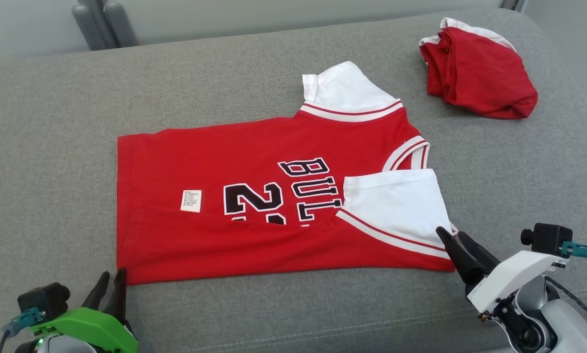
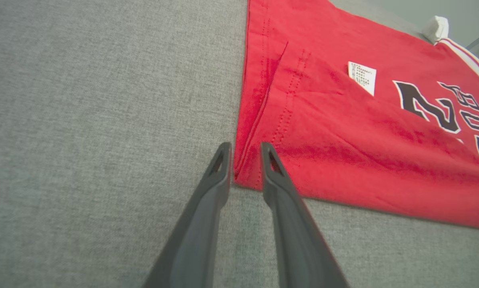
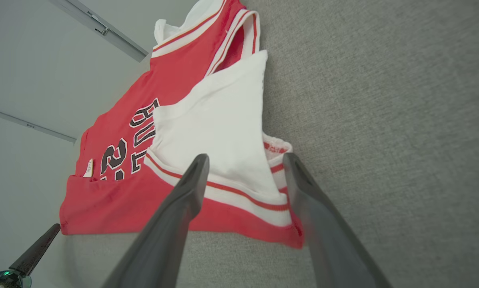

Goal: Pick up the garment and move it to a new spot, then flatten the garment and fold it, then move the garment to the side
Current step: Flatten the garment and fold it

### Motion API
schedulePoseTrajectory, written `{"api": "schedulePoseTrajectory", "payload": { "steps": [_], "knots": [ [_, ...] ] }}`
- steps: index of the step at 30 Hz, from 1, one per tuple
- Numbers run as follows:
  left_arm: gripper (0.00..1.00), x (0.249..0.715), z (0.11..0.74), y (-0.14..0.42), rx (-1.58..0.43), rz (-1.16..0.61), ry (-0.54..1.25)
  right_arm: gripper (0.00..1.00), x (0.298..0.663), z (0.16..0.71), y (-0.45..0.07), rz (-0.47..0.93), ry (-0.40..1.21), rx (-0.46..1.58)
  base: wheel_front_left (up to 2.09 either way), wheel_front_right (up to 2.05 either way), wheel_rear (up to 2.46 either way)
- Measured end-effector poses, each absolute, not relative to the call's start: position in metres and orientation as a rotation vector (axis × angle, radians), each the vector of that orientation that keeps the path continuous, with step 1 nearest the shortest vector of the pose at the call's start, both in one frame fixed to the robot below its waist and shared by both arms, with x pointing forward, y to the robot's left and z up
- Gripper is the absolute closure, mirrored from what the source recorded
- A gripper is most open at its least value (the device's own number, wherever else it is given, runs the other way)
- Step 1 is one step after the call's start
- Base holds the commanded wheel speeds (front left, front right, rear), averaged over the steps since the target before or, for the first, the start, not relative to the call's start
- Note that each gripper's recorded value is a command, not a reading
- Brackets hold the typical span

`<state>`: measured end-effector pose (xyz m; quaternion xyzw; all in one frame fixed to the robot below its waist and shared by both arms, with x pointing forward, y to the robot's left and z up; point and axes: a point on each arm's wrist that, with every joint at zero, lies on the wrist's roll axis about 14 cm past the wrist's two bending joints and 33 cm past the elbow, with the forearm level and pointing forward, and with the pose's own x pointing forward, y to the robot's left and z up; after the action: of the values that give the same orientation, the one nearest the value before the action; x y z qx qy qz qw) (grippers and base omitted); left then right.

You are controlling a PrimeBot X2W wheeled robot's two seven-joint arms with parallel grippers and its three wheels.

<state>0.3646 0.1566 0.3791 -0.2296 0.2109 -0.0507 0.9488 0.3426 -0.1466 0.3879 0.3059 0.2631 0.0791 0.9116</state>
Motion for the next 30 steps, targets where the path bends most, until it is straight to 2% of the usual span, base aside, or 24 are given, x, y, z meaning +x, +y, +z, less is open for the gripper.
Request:
{"api": "schedulePoseTrajectory", "payload": {
  "steps": [10, 22, 30],
  "knots": [
    [0.00, 0.379, 0.402, 0.172, -0.404, -0.097, 0.352, 0.00, 0.356, 0.410, -0.165, 0.139, 0.442, 0.590, 0.00, 0.00, 0.00],
    [0.00, 0.418, 0.469, 0.153, -0.379, -0.182, 0.116, 0.00, 0.391, 0.480, -0.165, 0.207, 0.122, 0.443, 0.00, 0.00, 0.00],
    [0.00, 0.428, 0.470, 0.144, -0.373, -0.198, 0.110, 0.00, 0.400, 0.488, -0.162, 0.206, 0.069, 0.353, 0.00, 0.00, 0.00]
  ]
}}
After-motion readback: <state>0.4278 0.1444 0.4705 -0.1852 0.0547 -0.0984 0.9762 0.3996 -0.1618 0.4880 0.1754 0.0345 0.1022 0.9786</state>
